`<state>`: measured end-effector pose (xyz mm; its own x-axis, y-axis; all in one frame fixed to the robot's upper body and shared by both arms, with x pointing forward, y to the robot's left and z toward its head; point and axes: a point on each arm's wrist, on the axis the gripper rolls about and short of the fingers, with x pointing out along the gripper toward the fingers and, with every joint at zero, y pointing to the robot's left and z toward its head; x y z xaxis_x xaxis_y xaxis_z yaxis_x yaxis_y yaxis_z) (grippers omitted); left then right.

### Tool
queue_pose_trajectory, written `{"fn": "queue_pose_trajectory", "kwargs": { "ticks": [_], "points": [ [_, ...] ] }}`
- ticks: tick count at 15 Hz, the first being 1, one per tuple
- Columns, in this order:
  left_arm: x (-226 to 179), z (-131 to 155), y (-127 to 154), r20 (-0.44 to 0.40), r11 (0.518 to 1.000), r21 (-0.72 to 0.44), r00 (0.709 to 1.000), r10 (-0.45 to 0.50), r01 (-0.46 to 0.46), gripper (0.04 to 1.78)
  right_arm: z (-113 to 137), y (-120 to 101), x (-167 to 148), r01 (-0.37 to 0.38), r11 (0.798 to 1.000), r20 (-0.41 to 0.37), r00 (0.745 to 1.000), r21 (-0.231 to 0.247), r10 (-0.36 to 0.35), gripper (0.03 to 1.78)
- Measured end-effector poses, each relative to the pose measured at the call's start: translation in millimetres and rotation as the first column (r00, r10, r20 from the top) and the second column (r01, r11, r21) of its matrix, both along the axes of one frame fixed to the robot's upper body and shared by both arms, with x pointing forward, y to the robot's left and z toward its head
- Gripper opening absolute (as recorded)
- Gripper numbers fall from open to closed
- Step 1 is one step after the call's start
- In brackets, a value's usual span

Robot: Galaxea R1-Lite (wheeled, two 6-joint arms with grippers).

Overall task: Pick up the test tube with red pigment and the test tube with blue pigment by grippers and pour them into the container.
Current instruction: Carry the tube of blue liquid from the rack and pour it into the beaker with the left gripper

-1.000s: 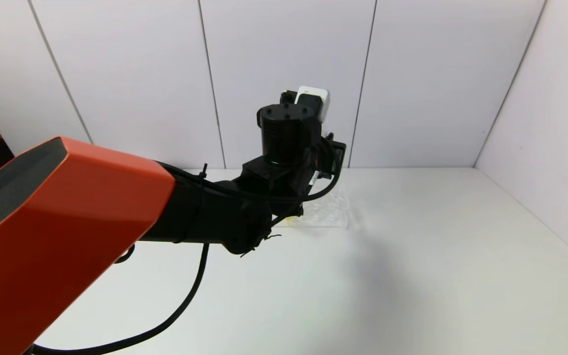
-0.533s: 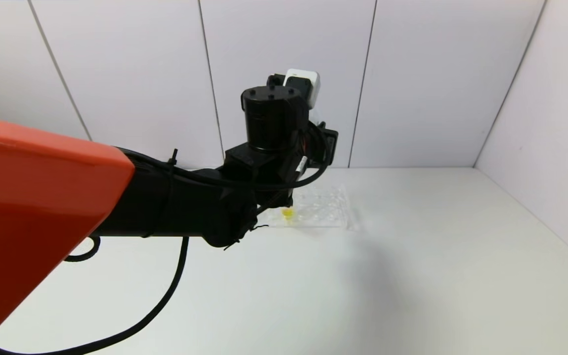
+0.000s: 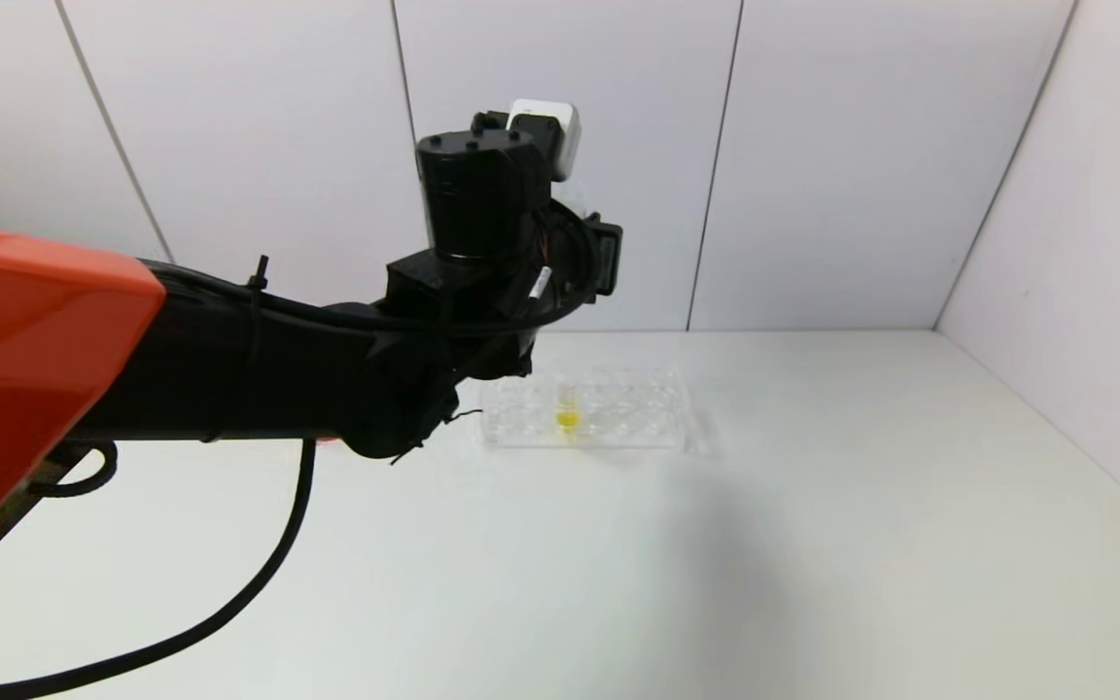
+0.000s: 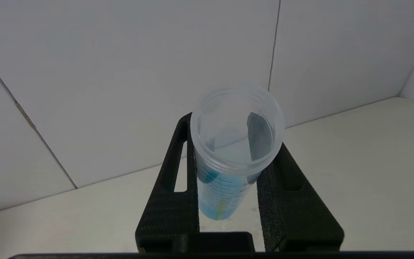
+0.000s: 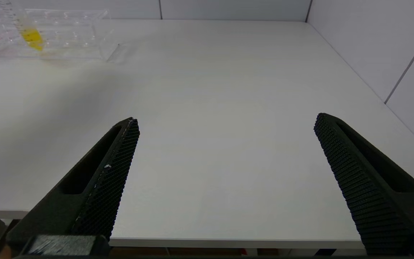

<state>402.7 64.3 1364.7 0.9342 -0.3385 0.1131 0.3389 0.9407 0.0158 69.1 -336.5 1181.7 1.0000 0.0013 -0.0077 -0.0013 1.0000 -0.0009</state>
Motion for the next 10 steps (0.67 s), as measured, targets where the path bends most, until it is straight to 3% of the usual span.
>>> {"fn": "queue_pose_trajectory", "kwargs": {
  "ticks": [10],
  "points": [
    [10.5, 20.2, 75.4, -0.027, 0.988, 0.015, 0.987, 0.157, -0.156, 0.47, 0.0, 0.0, 0.0, 0.000, 1.000, 0.000, 1.000, 0.000, 0.000, 1.77]
  ]
}}
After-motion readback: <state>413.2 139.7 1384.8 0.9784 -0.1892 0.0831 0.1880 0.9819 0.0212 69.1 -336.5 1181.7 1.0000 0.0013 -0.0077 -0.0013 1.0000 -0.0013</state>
